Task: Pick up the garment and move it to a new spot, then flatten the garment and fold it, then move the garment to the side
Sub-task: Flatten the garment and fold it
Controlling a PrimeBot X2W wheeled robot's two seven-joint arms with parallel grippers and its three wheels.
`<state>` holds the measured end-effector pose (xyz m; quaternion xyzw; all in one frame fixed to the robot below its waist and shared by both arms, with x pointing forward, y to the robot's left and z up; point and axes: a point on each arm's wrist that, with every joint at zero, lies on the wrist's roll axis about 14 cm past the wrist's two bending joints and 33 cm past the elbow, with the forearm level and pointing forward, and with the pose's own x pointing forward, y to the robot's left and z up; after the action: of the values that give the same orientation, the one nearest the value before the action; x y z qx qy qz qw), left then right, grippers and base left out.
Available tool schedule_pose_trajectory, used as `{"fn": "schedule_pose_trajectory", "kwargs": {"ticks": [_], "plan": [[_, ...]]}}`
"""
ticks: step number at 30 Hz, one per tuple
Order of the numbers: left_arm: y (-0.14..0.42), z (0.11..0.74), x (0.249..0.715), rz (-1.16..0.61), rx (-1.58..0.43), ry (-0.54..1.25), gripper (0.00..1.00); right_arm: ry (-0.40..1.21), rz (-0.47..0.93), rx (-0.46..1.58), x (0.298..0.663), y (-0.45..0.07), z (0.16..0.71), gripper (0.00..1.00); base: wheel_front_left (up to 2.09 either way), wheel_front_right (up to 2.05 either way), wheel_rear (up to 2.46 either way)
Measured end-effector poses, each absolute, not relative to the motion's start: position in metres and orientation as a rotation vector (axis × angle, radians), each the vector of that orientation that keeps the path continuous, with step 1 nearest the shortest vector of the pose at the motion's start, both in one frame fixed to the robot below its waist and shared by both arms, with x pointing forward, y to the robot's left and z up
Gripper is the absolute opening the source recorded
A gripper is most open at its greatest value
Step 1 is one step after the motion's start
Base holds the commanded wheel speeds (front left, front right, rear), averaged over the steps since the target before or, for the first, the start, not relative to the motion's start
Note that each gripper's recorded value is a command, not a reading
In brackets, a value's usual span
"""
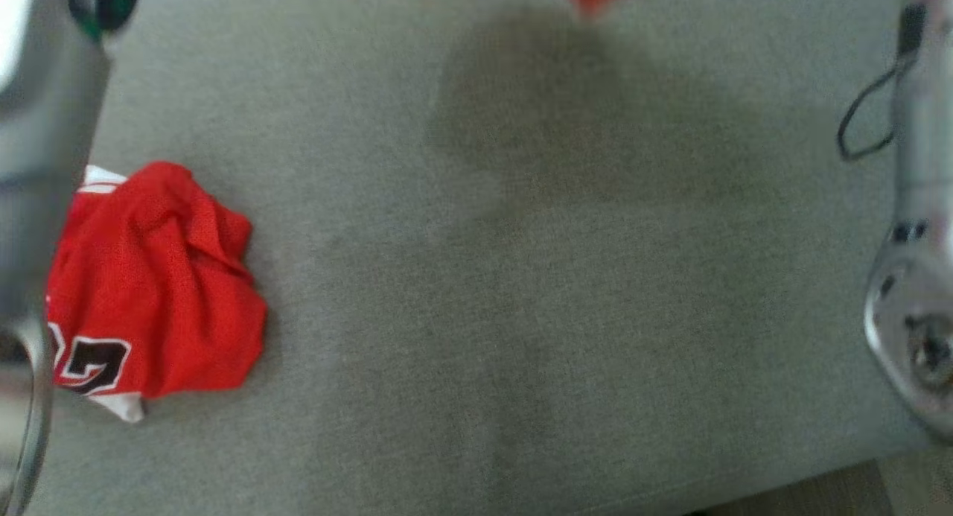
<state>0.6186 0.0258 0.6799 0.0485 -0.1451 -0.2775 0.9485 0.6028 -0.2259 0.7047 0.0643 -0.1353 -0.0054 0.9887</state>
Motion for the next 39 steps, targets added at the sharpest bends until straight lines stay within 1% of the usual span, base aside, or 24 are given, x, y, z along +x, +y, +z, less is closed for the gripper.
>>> {"fn": "schedule_pose_trajectory", "kwargs": {"ticks": [3, 4, 9, 11, 12, 16, 18, 20, 24, 29, 32, 39], "plan": [[0.012, 0.697, 0.633, -0.57, 0.044, -0.382, 0.0, -0.327, -0.057, 0.157, 0.616, -0.24, 0.704, 0.0, 0.0, 0.0, 0.0], [0.004, 0.692, 0.637, -0.585, 0.023, -0.39, 0.0, -0.311, -0.078, 0.177, 0.622, -0.245, 0.688, 0.0, 0.0, 0.0, 0.0], [0.001, 0.643, 0.639, -0.605, 0.008, -0.291, 0.0, -0.113, -0.1, 0.209, 0.626, -0.243, 0.613, 0.0, 0.0, 0.0, 0.0], [0.001, 0.613, 0.634, -0.609, -0.007, -0.221, 0.0, 0.008, -0.106, 0.228, 0.62, -0.24, 0.573, 0.0, 0.0, 0.0, 0.0], [0.001, 0.613, 0.634, -0.609, -0.007, -0.221, 0.0, 0.008, -0.106, 0.228, 0.62, -0.24, 0.573, 0.0, 0.0, 0.0, 0.0], [0.003, 0.529, 0.606, -0.638, 0.019, -0.03, 0.0, 0.293, -0.123, 0.22, 0.587, -0.24, 0.482, 0.0, 0.0, 0.0, 0.0], [0.001, 0.491, 0.581, -0.67, 0.028, 0.06, 0.0, 0.418, -0.133, 0.215, 0.567, -0.245, 0.451, 0.0, 0.0, 0.0, 0.0], [-0.001, 0.467, 0.557, -0.7, 0.02, 0.122, 0.0, 0.522, -0.138, 0.186, 0.55, -0.252, 0.432, 0.0, 0.0, 0.0, 0.0], [0.0, 0.449, 0.52, -0.751, 0.029, 0.169, 0.0, 0.704, -0.128, 0.15, 0.521, -0.255, 0.408, 0.0, 0.0, 0.0, 0.0], [0.001, 0.444, 0.484, -0.806, 0.085, 0.18, 0.0, 0.845, -0.116, 0.145, 0.49, -0.255, 0.397, 0.0, 0.0, 0.0, 0.0], [-0.001, 0.446, 0.466, -0.817, 0.077, 0.18, 0.0, 0.88, -0.114, 0.158, 0.475, -0.256, 0.398, 0.0, 0.0, 0.0, 0.0], [-0.008, 0.465, 0.439, -0.835, 0.093, 0.126, 0.0, 0.885, -0.099, 0.157, 0.45, -0.261, 0.407, 0.0, 0.0, 0.0, 0.0]]}}
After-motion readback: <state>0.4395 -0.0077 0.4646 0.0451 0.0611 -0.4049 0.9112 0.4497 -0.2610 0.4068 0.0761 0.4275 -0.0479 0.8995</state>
